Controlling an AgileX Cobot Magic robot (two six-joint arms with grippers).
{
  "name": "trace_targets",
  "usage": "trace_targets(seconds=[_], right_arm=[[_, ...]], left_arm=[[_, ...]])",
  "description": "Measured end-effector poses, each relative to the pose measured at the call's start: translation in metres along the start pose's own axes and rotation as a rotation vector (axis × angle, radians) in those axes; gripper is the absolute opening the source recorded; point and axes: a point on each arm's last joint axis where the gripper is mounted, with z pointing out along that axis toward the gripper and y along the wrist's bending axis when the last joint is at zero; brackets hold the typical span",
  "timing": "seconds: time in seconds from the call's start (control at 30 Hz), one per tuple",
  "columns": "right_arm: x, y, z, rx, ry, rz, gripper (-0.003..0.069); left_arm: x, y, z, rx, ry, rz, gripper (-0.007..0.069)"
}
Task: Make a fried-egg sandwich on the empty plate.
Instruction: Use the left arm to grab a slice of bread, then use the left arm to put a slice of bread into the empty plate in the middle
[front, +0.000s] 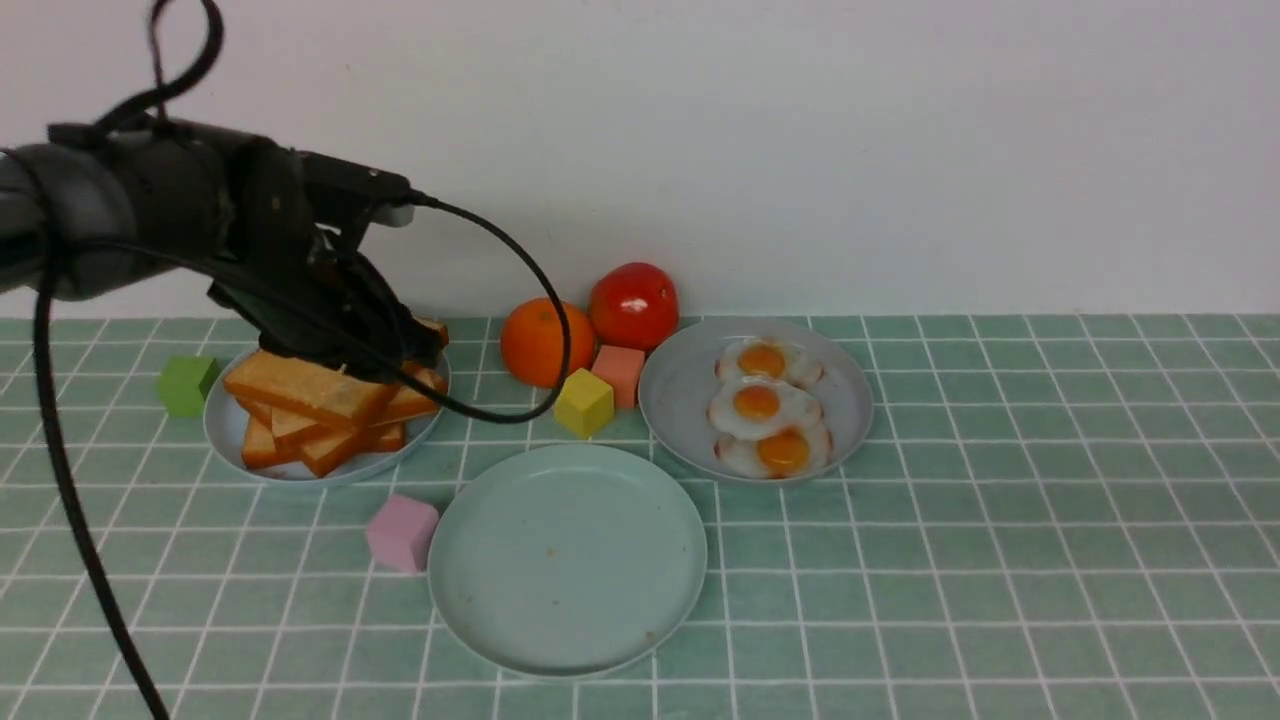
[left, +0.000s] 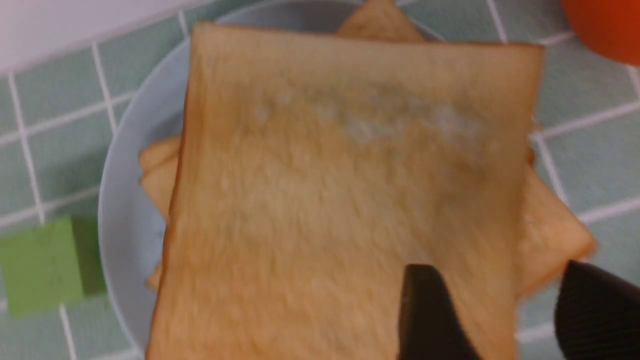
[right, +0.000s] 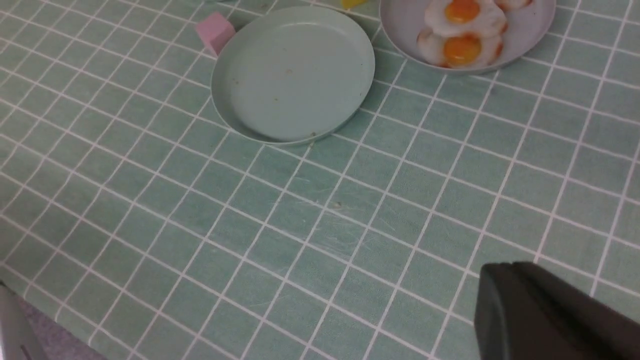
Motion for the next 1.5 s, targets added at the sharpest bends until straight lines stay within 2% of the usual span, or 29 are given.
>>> trace_targets(seconds=[0.3, 0.37, 0.5, 0.57, 0.67, 0.83, 0.93, 0.97, 1.0, 1.07, 1.2, 1.23, 1.27, 1.3, 1.5], right_arm=[[0.002, 0.0, 0.0, -0.001, 0.017, -0.002, 0.0003], [0.002, 0.0, 0.0, -0.001, 0.017, -0.002, 0.0003], [0.002, 0.0, 0.0, -0.001, 0.017, -0.002, 0.0008], [0.002, 0.0, 0.0, -0.001, 0.017, -0.002, 0.0009], [0.001, 0.0, 0.0, -0.002, 0.016, -0.001, 0.0011], [0.002, 0.0, 0.0, -0.002, 0.018, -0.001, 0.0013], [0.002, 0.0, 0.0, -0.002, 0.019, -0.001, 0.0014], [0.002, 0.0, 0.0, -0.002, 0.019, -0.001, 0.0013], [0.002, 0.0, 0.0, -0.002, 0.019, -0.001, 0.0013], [0.002, 0.0, 0.0, -0.002, 0.019, -0.006, 0.0013], [0.002, 0.0, 0.0, -0.004, 0.024, -0.015, 0.0016], [0.002, 0.0, 0.0, -0.004, 0.024, -0.017, 0.0018], [0.002, 0.0, 0.0, -0.004, 0.024, -0.017, 0.0018], [0.003, 0.0, 0.0, -0.005, 0.027, -0.018, 0.002], [0.002, 0.0, 0.0, -0.005, 0.027, -0.02, 0.0022]], left_arm=[[0.005, -0.001, 0.025, -0.022, 0.027, 0.059, 0.0403], [0.006, 0.0, 0.025, -0.023, 0.035, 0.06, 0.0379], [0.007, 0.0, 0.025, -0.025, 0.051, 0.067, 0.0232], [0.006, 0.0, 0.022, -0.026, 0.048, 0.066, 0.0188], [0.004, 0.001, 0.015, -0.027, 0.044, 0.064, 0.0163], [-0.003, 0.002, -0.027, -0.035, 0.023, 0.058, 0.0101], [-0.009, -0.007, -0.053, -0.029, -0.003, 0.079, 0.0092], [-0.013, -0.02, -0.075, -0.015, -0.03, 0.096, 0.0092], [-0.013, -0.022, -0.075, -0.011, -0.027, 0.1, 0.0092], [-0.014, -0.05, -0.1, 0.028, -0.049, 0.142, 0.0092], [0.012, -0.112, -0.119, 0.124, -0.028, 0.265, 0.009], [0.022, -0.127, -0.119, 0.149, -0.008, 0.299, 0.009], [0.025, -0.13, -0.119, 0.153, -0.003, 0.308, 0.009], [0.042, -0.153, -0.116, 0.179, 0.021, 0.359, 0.009], [0.074, -0.189, -0.088, 0.199, 0.044, 0.466, 0.009]])
